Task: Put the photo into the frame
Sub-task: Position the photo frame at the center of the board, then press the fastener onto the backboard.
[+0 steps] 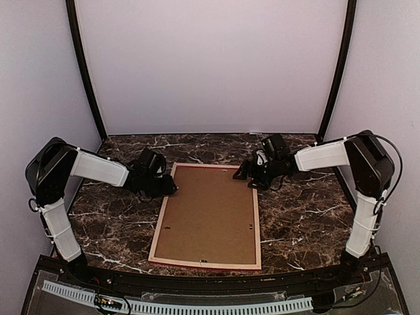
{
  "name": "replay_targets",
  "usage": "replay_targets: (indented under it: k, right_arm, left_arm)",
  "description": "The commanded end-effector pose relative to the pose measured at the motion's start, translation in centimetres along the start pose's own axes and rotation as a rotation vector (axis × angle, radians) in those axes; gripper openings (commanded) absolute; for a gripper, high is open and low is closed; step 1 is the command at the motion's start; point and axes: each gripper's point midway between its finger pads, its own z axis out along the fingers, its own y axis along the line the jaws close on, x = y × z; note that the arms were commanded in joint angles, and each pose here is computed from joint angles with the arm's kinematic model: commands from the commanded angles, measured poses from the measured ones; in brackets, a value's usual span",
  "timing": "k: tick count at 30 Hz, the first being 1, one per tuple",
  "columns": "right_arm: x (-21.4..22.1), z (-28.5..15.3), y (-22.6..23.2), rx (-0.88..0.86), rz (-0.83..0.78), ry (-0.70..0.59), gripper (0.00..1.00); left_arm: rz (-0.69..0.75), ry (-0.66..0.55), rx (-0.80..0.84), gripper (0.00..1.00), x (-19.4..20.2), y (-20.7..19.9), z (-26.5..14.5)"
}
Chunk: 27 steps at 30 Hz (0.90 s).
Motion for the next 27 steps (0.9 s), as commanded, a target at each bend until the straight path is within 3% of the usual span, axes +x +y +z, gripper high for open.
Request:
replay_targets:
  k: [1, 12, 27]
  right_arm:
    - [0.0, -1.2, 1.9, -0.066, 0.025, -0.018, 0.8]
    - [-1.3, -2.9, 1.6, 0.018, -0.036, -0.073, 0.84]
    - [0.2, -0.4, -0.7, 0.073, -0.056, 0.004, 0.83]
  left_arm:
    - [-0.043, 0.154, -0.093, 0.46, 5.7, 3.0, 0.7]
    - [-0.063, 0.146, -0.089, 0.44, 6.0, 3.3, 0.7]
    - [-0.058, 0.14, -0.076, 0.45, 5.7, 2.9, 0.6]
